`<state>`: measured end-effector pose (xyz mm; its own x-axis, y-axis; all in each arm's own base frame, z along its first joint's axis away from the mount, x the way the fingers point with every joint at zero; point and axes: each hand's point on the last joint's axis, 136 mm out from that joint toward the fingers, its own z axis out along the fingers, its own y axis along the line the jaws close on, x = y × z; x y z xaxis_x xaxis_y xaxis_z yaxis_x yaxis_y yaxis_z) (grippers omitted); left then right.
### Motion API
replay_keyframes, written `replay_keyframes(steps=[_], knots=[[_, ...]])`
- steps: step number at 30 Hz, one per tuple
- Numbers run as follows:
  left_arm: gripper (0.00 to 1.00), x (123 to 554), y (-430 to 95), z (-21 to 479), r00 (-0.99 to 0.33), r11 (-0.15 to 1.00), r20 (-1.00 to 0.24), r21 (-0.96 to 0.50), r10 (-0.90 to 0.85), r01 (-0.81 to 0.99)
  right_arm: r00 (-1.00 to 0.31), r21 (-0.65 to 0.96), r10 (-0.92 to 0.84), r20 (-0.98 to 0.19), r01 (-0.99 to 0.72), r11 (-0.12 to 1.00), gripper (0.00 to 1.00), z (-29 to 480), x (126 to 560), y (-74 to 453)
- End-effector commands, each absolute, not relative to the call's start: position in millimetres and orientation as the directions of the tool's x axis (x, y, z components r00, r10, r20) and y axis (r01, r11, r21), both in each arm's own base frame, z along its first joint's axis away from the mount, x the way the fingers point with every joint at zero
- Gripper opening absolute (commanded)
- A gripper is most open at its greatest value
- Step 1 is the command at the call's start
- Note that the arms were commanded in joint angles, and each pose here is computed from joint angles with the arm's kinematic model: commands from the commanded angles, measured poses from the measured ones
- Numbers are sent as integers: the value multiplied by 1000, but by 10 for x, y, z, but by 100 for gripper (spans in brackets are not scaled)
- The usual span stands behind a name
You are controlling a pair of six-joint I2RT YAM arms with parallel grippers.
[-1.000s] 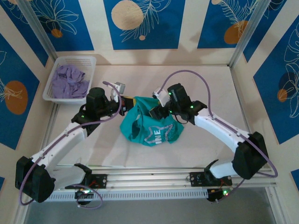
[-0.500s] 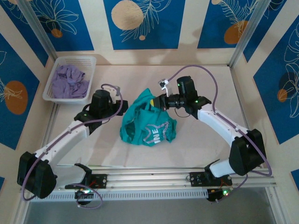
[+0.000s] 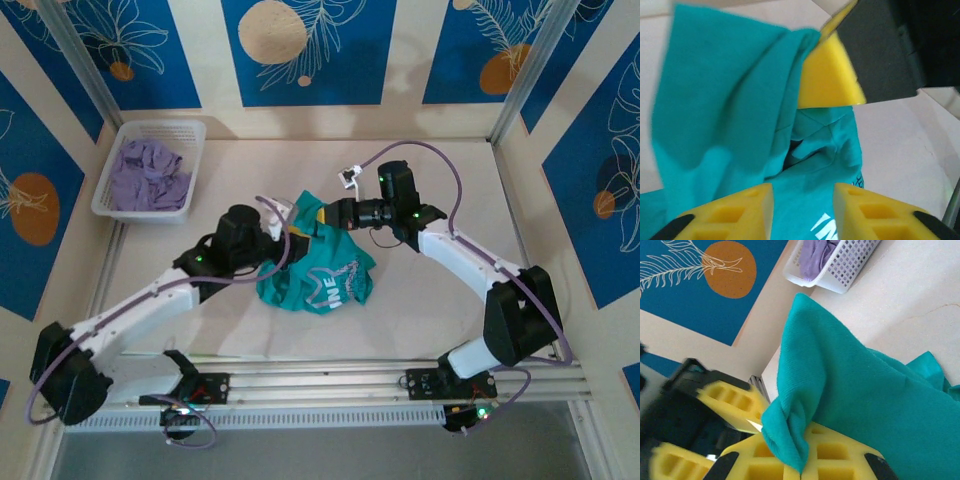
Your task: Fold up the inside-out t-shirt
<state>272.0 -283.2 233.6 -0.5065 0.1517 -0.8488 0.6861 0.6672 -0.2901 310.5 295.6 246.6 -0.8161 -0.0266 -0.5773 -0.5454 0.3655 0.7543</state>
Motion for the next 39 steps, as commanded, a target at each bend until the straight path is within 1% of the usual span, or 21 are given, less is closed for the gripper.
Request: replay_keyframes(steps=[1,7,11,15,22,27,29,32,35,36,37,39], knots=[[33,2744,-3069,2565,-473,581,-874,-328,114,745,-808,758,-19,-589,-561,334,0,2612,3089,2950],[29,2977,-3051,2440,-508,637,-853,-327,118,698,-802,750,-10,-597,-563,348,0,2629,3066,2878],[29,3048,-3041,2371,-530,646,-841,-343,113,682,-801,747,-9,-599,-563,353,0,2616,3062,2851],[32,3131,-3010,2327,-547,665,-831,-351,103,659,-798,744,-12,-602,-566,354,0,2606,3060,2848],[43,3250,-2981,2399,-537,672,-840,-352,80,652,-802,746,-19,-596,-563,354,0,2561,3046,2847],[45,3304,-3031,2380,-547,657,-833,-366,85,659,-802,745,-24,-597,-565,353,0,2549,3041,2854],[41,3323,-3057,2365,-553,653,-829,-371,88,660,-801,745,-24,-598,-566,353,0,2551,3040,2853],[28,3353,-3064,2370,-556,650,-827,-379,82,659,-800,740,-29,-599,-567,363,0,2523,3045,2848],[14,3366,-3035,2417,-555,644,-830,-391,62,657,-794,717,-46,-606,-570,402,0,2462,3055,2810],[9,3355,-3022,2450,-554,639,-831,-398,54,658,-787,695,-60,-614,-576,431,0,2431,3066,2785],[5,3347,-3001,2490,-555,634,-831,-406,43,658,-776,656,-81,-626,-580,483,0,2384,3089,2726],[0,3279,-2984,2587,-561,605,-828,-436,21,666,-749,571,-120,-651,-588,573,0,2336,3128,2621]])
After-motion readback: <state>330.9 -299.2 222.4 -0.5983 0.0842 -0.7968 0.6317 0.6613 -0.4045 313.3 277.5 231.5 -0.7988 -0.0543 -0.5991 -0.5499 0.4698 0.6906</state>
